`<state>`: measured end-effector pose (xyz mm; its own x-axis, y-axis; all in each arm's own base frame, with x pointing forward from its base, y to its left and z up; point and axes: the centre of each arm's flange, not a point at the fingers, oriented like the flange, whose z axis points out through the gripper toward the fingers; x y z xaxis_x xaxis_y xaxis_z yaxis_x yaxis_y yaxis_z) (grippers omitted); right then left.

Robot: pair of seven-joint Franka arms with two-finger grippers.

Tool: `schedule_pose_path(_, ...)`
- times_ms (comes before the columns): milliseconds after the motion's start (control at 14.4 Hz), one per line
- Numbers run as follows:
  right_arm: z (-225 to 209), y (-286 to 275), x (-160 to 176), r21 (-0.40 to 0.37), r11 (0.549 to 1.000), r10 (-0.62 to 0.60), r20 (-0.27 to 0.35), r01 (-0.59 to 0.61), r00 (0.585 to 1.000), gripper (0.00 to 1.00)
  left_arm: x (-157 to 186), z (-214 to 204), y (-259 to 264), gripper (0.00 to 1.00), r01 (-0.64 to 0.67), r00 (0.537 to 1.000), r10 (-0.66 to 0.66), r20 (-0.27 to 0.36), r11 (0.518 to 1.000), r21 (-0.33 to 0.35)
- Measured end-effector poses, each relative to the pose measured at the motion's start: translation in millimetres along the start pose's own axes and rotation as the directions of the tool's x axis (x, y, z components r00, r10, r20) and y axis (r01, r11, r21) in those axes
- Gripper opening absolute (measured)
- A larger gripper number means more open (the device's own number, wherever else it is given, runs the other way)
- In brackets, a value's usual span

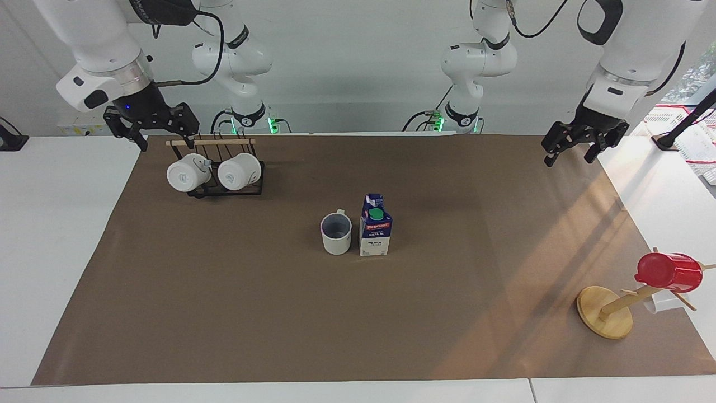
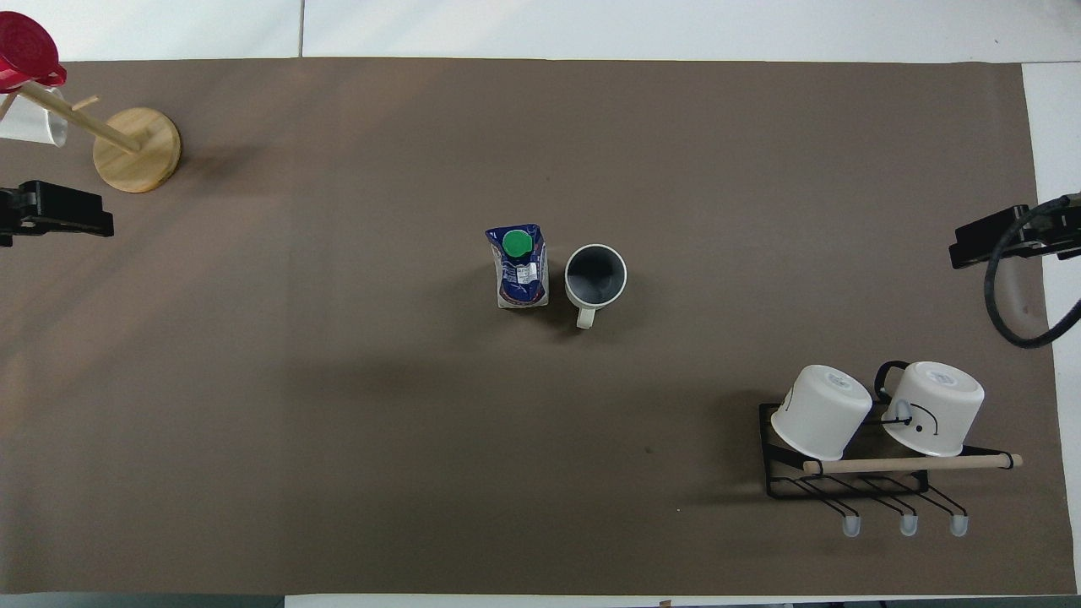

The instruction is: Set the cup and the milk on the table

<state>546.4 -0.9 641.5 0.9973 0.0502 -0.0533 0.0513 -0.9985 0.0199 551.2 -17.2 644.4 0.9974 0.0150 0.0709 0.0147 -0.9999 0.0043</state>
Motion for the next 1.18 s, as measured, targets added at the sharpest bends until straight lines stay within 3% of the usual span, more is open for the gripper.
schedule_pose_path(486,-0.1,0.0,0.0,0.000,1.000,0.000,0.000,0.000,1.000,1.00,-2.7,9.6,7.0,1.00,-0.039,0.996,0.039,0.081,0.999,-0.002)
schedule_pose_path(1179,-0.1,0.0,0.0,0.000,1.000,0.000,0.000,0.000,1.000,1.00,-6.9,12.9,9.7,1.00,-0.047,0.995,0.047,0.090,0.999,-0.003)
